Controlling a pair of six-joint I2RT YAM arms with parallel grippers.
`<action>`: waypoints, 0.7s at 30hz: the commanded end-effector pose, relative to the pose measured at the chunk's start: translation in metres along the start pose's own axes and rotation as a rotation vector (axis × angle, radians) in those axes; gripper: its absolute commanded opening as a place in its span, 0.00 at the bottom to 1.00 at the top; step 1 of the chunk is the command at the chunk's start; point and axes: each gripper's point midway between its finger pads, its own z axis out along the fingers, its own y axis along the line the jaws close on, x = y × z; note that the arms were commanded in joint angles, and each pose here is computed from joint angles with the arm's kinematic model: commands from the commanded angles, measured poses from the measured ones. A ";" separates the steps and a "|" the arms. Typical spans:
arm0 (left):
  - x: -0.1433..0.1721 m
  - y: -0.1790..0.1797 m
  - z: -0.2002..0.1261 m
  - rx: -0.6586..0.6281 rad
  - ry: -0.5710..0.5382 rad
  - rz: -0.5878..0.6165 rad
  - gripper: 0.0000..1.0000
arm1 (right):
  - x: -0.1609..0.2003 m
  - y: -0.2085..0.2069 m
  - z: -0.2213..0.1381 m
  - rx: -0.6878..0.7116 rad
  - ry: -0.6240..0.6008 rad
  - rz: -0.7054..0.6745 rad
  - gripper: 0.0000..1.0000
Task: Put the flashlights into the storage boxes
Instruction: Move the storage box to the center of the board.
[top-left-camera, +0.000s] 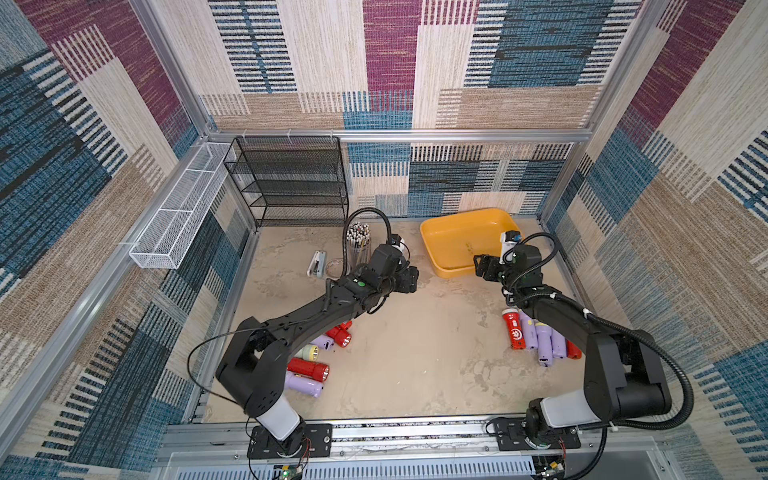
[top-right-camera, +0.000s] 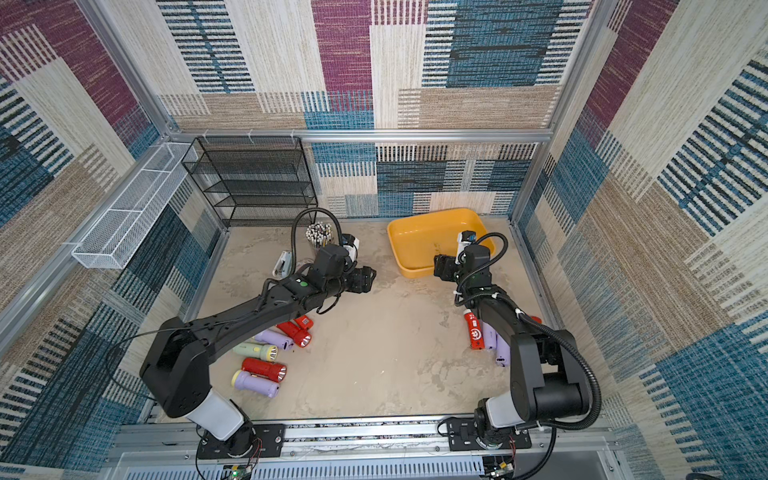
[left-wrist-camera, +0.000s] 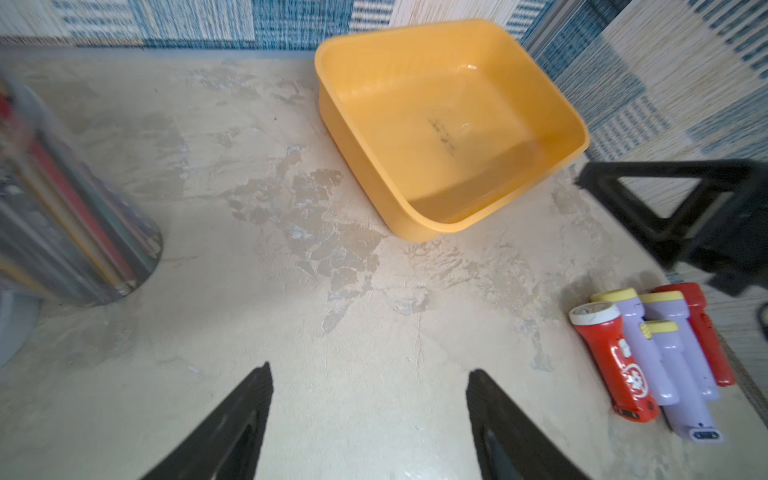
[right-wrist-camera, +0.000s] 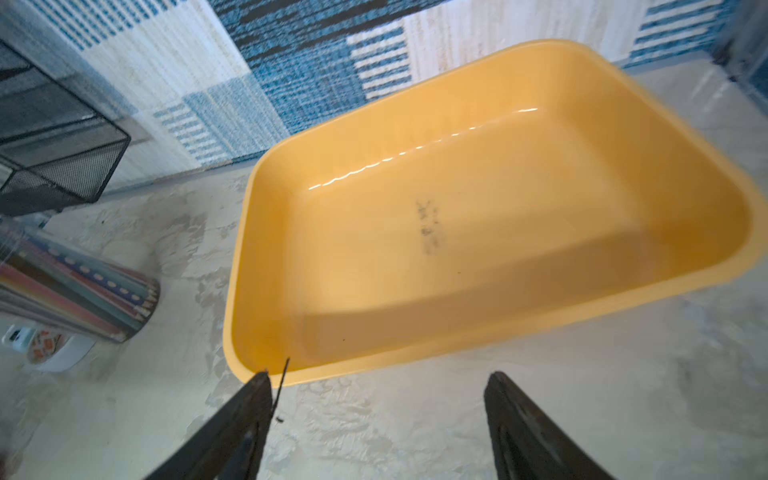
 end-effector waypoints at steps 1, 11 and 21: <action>0.002 0.012 -0.033 -0.061 -0.005 0.059 0.80 | 0.011 0.018 0.014 -0.030 0.073 -0.048 0.81; 0.013 0.048 -0.127 -0.132 -0.125 0.064 0.90 | 0.022 0.074 0.050 -0.103 0.158 -0.102 0.81; 0.041 0.062 -0.151 -0.143 -0.087 0.035 0.99 | 0.040 0.102 0.100 -0.093 0.255 -0.110 0.74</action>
